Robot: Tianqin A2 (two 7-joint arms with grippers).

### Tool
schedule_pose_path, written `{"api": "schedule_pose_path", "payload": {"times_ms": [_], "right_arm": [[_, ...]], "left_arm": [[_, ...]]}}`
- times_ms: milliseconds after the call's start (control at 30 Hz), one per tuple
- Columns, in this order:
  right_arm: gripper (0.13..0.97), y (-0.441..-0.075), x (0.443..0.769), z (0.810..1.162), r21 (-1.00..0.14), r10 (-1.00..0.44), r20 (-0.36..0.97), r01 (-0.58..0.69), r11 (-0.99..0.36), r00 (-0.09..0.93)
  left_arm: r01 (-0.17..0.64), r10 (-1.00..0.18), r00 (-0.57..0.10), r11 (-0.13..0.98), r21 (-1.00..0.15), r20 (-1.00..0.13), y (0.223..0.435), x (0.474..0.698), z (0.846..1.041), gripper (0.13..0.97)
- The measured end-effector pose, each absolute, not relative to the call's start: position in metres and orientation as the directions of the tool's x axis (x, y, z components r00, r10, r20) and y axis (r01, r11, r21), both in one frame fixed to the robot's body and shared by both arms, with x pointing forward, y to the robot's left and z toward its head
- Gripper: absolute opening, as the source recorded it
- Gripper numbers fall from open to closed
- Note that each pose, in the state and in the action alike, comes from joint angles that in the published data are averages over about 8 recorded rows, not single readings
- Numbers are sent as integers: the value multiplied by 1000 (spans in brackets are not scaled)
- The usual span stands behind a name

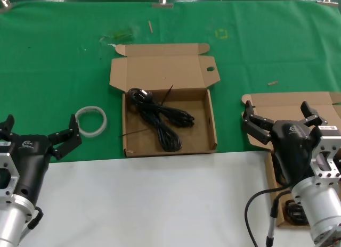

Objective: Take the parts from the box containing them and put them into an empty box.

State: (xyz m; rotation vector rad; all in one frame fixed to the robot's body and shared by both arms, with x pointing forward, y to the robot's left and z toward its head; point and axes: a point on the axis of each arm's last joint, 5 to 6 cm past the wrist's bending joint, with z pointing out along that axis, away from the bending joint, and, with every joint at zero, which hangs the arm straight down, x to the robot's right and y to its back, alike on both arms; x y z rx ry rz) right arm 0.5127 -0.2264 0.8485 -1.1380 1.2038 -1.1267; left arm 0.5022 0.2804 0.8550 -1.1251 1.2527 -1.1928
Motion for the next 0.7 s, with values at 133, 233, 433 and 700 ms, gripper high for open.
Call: {"api": "schedule_pose_path", "payload": {"times_ms": [133,233,433,700], "right_arm": [[966,-226,513,849,-995,-995,-92,26,93,39],[966,-226,513,849,-995,-995,-92,26,93,39],[966,-226,513,849,-995,-995,-92,26,93,39],[966,-226,513,849,-995,-995,-92,26,93,39]], "left_arm": [[22,-997,-35,70,-997,-71,280,502,855,966],[22,-997,-35,70,-997,-71,280,502,855,966],[22,-997,-35,70,-997,-71,280,502,855,966],[22,-997,-35,70,-997,-71,280,502,855,966]]}}
